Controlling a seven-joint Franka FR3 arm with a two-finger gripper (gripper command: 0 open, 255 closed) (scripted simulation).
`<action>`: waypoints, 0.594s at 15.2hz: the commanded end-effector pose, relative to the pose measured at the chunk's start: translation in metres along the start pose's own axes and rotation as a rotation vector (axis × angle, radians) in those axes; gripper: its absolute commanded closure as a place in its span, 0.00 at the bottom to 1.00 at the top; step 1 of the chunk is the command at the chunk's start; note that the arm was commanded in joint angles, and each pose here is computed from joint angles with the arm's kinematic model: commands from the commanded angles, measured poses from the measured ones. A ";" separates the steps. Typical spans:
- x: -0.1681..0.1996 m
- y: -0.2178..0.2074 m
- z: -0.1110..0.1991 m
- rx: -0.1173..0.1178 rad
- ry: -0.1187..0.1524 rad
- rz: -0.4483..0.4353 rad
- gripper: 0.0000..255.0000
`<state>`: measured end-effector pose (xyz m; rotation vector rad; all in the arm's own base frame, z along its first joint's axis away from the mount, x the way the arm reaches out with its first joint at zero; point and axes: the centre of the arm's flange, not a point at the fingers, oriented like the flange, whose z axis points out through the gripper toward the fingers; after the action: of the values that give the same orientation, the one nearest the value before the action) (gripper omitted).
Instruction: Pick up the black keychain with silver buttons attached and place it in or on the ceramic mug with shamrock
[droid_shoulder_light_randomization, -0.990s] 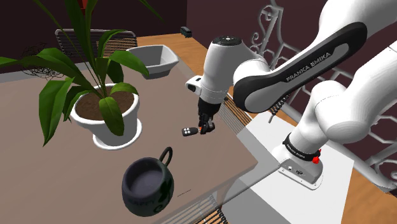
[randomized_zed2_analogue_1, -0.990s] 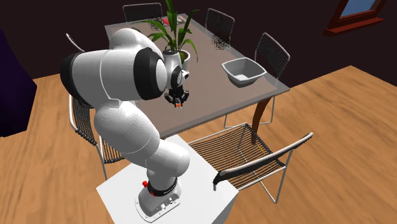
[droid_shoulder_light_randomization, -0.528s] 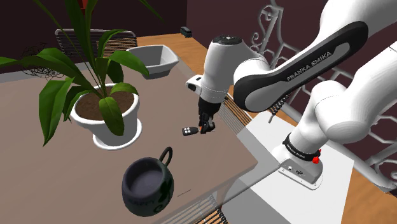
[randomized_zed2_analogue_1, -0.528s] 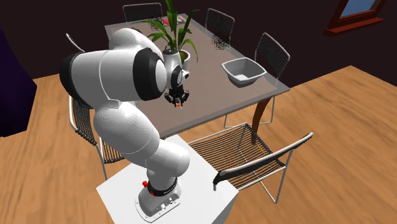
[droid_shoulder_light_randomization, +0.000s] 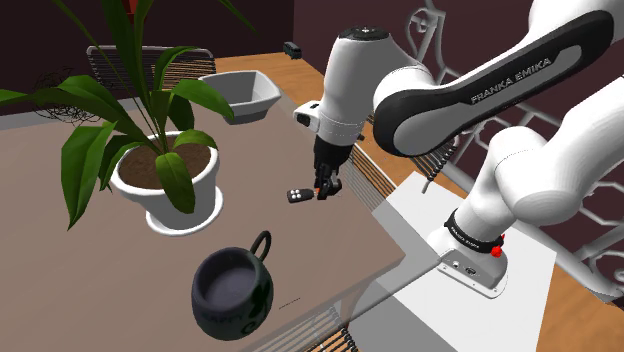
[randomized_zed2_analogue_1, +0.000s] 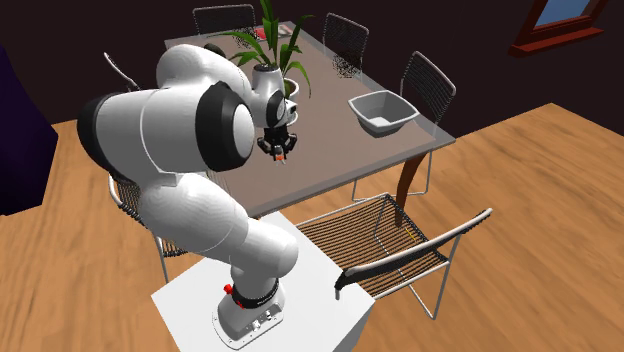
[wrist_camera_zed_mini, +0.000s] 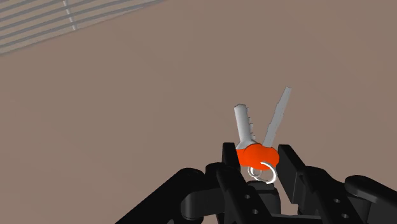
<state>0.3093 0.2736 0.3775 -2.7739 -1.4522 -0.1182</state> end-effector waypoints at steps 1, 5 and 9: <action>0.002 0.000 -0.010 0.000 -0.001 0.000 1.00; 0.003 0.001 -0.031 0.000 -0.001 0.000 1.00; 0.005 0.001 -0.052 0.000 -0.001 0.000 1.00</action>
<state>0.3089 0.2744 0.4237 -2.7739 -1.4523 -0.1179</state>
